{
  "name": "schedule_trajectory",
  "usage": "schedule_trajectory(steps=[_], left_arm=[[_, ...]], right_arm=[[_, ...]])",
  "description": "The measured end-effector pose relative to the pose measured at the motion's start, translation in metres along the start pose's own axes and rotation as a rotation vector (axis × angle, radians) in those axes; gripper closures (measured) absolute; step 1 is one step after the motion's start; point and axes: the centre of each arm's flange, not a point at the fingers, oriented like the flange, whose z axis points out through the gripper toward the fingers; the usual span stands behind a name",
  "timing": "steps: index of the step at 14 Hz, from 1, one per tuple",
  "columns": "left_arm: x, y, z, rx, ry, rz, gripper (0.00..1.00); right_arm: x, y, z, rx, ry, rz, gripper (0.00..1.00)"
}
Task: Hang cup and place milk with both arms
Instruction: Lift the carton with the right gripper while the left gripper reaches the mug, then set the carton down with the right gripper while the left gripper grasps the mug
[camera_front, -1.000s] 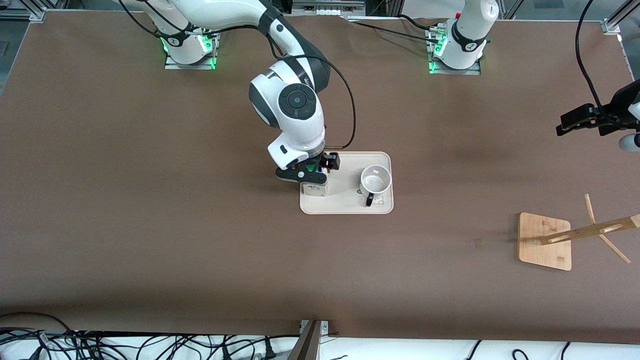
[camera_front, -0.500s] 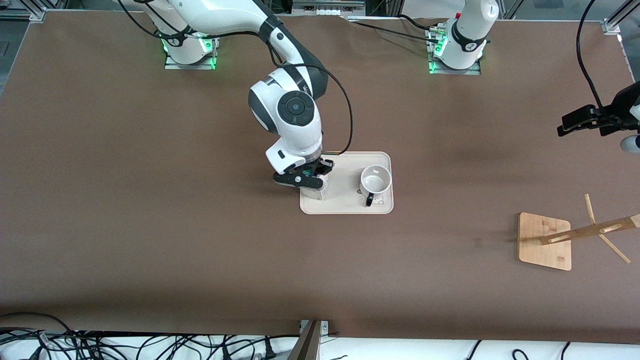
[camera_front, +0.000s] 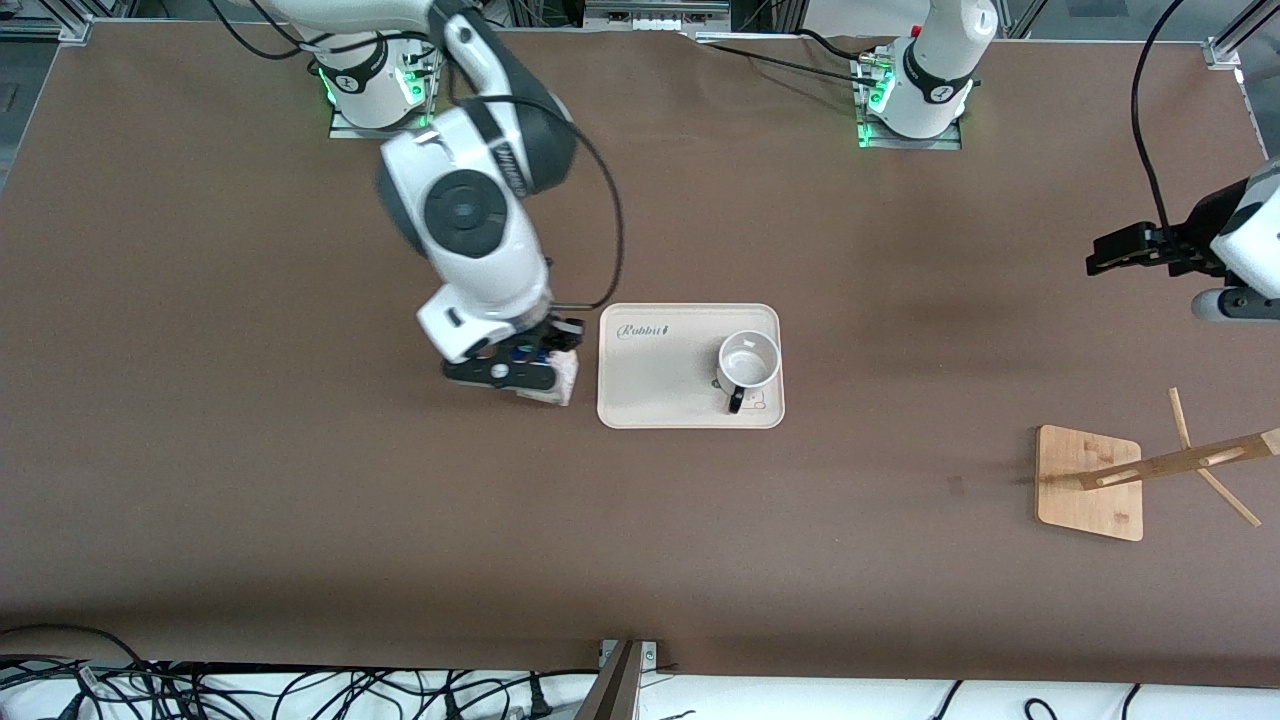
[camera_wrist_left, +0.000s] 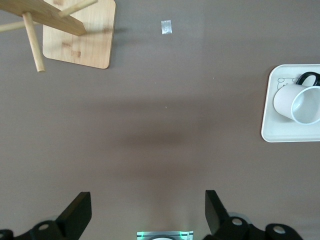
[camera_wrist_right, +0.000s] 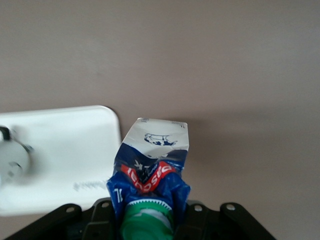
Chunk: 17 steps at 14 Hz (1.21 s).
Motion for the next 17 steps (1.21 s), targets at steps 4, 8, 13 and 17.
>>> schedule_trajectory(steps=[4,8,13,17], left_arm=[[0.000,0.046,0.015,-0.049,-0.076,0.079,0.00],[0.008,0.167,0.058,-0.049,-0.135,0.244,0.00],[0.047,0.251,0.103,-0.187,-0.035,0.319,0.00],[0.049,0.319,0.142,-0.189,-0.005,0.277,0.00]], right_arm=[[0.030,0.117,0.005,-0.028,-0.091,-0.139,0.68],[0.025,0.181,0.065,-0.033,-0.126,-0.212,0.68],[-0.005,0.210,0.128,-0.023,-0.110,-0.240,0.62],[-0.008,0.214,0.132,-0.014,-0.082,-0.238,0.41]])
